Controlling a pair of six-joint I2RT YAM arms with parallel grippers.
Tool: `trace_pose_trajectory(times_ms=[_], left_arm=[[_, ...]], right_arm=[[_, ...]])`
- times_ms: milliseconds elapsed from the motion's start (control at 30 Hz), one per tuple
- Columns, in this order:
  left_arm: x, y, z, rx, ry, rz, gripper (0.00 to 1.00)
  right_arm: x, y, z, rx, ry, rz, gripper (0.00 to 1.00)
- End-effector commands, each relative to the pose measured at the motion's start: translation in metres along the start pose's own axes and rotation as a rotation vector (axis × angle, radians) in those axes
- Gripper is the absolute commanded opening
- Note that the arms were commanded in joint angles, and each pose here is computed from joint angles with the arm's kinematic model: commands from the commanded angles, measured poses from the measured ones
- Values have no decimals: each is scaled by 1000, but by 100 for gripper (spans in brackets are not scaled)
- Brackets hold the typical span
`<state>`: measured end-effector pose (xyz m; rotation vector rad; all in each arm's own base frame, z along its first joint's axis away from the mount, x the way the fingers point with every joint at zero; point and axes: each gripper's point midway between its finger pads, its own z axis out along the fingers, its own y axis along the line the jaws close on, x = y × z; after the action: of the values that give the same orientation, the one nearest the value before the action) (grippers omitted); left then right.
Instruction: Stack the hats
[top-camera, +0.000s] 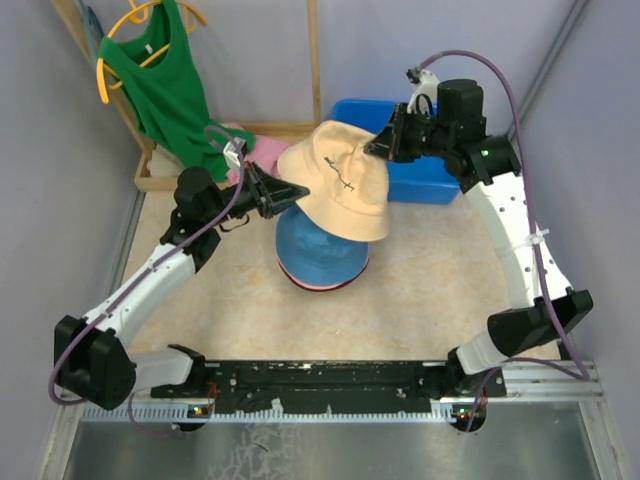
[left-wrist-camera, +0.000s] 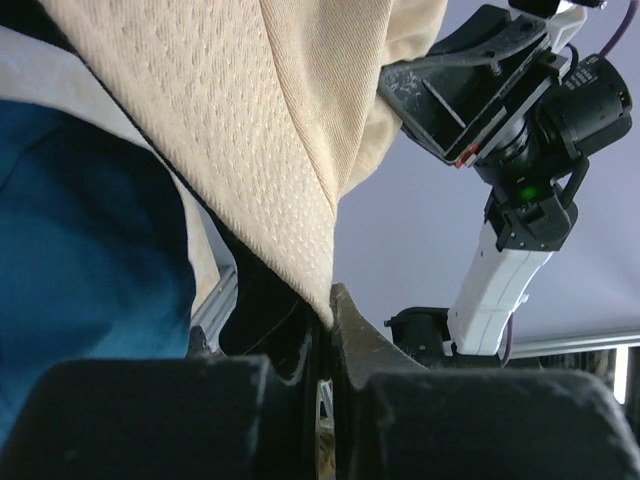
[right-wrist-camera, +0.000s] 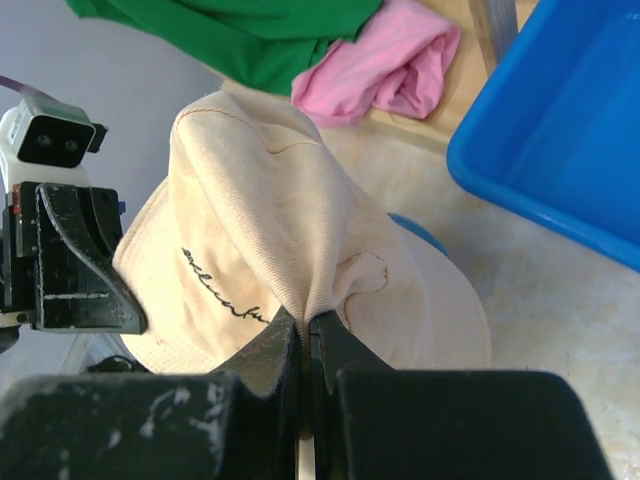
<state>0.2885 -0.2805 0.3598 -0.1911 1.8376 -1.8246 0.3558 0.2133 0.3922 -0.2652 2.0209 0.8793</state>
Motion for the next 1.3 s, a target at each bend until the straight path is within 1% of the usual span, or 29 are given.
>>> trace_pose_trajectory(times_ms=[0, 200, 300, 433, 600, 700, 800, 833, 867, 900, 933, 967, 1000, 1033, 1133, 1267], left_arm=[[18, 0, -15, 20, 20, -11, 2], [35, 16, -33, -37, 24, -18, 1], [38, 27, -44, -85, 2, -15, 1], [40, 49, -62, -164, -32, -29, 1], [46, 86, -79, -310, -43, -36, 0], [51, 108, -86, -372, -34, -28, 0], [56, 131, -92, -420, -36, -35, 0], [56, 137, -94, -430, -41, -36, 0], [56, 140, -96, -435, -46, -39, 0], [55, 143, -96, -434, -52, -39, 0], [54, 144, -97, -433, -57, -35, 0], [52, 146, -97, -434, -64, -31, 0], [51, 147, -97, -436, -65, -29, 0], [49, 148, -96, -436, -66, -21, 0], [46, 150, -94, -430, -63, -18, 0], [43, 151, -89, -424, -49, -13, 0]], right_arm=[[-1, 20, -7, -47, -37, -68, 0], [23, 38, 1, -87, 23, -76, 0], [36, 51, 3, -113, 53, -82, 0], [61, 61, 7, -129, 102, -76, 0], [88, 59, 8, -134, 137, -46, 0], [95, 59, 6, -136, 145, -35, 5], [100, 56, 6, -131, 145, -31, 13], [101, 55, 6, -131, 143, -31, 17], [103, 55, 6, -131, 143, -29, 28], [103, 55, 6, -131, 138, -27, 35], [102, 55, 5, -132, 132, -26, 39], [100, 55, 4, -126, 121, -24, 45], [96, 53, 2, -108, 105, -26, 53], [91, 50, -1, -85, 87, -35, 59], [73, 27, -11, 2, 22, -10, 68], [55, -19, -29, 35, -56, 108, 72]])
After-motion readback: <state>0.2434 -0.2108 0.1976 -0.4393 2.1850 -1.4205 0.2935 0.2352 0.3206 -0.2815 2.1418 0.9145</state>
